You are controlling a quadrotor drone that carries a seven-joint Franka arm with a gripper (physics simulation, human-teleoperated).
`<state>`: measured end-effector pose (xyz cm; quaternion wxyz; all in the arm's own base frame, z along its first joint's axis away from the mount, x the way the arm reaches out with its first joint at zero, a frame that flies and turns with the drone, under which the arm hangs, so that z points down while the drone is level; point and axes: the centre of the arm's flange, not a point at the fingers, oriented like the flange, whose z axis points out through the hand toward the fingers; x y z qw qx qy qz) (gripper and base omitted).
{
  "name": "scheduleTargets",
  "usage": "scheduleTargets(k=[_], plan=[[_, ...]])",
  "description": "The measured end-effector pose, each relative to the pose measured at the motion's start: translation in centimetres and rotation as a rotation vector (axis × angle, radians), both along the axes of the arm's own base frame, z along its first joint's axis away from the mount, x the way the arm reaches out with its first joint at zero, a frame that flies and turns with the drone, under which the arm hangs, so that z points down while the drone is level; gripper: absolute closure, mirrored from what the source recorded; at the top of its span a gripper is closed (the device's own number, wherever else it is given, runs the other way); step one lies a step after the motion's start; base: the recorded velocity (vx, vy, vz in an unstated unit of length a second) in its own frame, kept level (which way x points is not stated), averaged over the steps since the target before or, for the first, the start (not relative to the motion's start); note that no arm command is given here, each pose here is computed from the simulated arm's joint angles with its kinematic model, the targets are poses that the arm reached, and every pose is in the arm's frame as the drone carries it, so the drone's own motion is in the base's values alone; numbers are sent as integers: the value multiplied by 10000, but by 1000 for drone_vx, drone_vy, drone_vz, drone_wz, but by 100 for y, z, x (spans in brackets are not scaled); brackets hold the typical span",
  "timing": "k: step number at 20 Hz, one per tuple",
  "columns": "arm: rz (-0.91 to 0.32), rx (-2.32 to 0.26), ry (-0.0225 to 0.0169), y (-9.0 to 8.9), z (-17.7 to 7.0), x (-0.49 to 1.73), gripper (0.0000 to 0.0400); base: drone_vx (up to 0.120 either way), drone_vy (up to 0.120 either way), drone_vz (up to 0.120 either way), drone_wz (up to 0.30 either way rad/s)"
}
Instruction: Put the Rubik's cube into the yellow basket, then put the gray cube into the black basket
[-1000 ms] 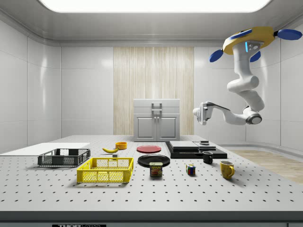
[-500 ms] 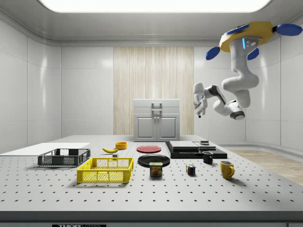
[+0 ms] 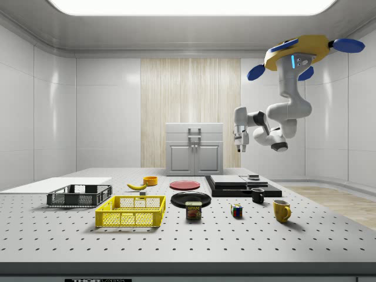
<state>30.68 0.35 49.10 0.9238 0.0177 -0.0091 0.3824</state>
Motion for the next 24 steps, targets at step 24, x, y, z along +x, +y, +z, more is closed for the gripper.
scheduleTargets(k=[24], plan=[[-5,-378,16,-37,-3,0,0,2,13,-120,0]])
